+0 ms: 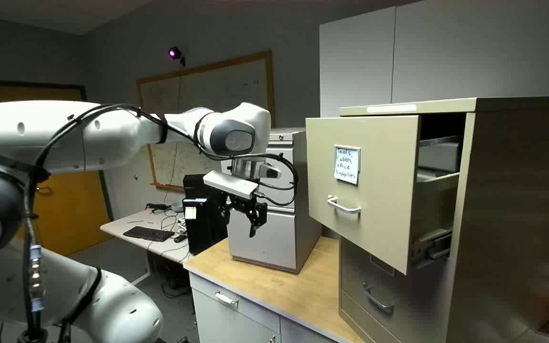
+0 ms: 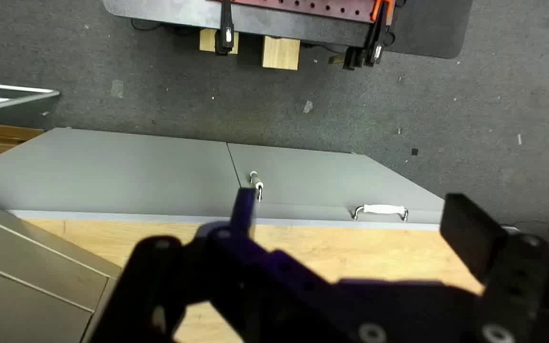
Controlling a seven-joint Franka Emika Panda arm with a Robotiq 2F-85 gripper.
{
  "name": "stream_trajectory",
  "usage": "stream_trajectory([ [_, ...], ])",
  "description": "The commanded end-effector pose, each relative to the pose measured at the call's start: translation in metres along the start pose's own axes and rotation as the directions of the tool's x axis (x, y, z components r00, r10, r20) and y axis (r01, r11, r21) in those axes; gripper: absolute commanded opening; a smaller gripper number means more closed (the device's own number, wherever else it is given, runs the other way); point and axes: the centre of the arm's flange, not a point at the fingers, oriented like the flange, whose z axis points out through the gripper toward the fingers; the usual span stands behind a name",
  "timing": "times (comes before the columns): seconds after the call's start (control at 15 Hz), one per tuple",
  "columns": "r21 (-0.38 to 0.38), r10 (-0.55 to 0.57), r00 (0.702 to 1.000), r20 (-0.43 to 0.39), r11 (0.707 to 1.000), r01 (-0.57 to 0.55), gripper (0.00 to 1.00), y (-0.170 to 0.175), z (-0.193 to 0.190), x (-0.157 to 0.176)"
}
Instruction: Close the top drawer of the beige file cabinet
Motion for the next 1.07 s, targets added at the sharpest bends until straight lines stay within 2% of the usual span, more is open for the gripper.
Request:
stream_trajectory([
  [0.0,-0.001,0.000,1.000,-0.003,1.000,0.000,1.00,0.000,0.000,0.000],
  [0.4,-0.002,-0.001,1.000,-0.008,1.000,0.001,1.00,0.000,-0.002,-0.001],
  [0.67,0.004,0.078,0.997,-0.024,0.997,-0.078,1.00,0.002,-0.007,0.003],
  [0.8,0.016,0.174,0.983,-0.062,0.985,-0.174,1.00,0.004,-0.012,0.009],
  [1.0,0.046,0.308,0.936,-0.169,0.951,-0.305,1.00,0.013,-0.031,0.016],
])
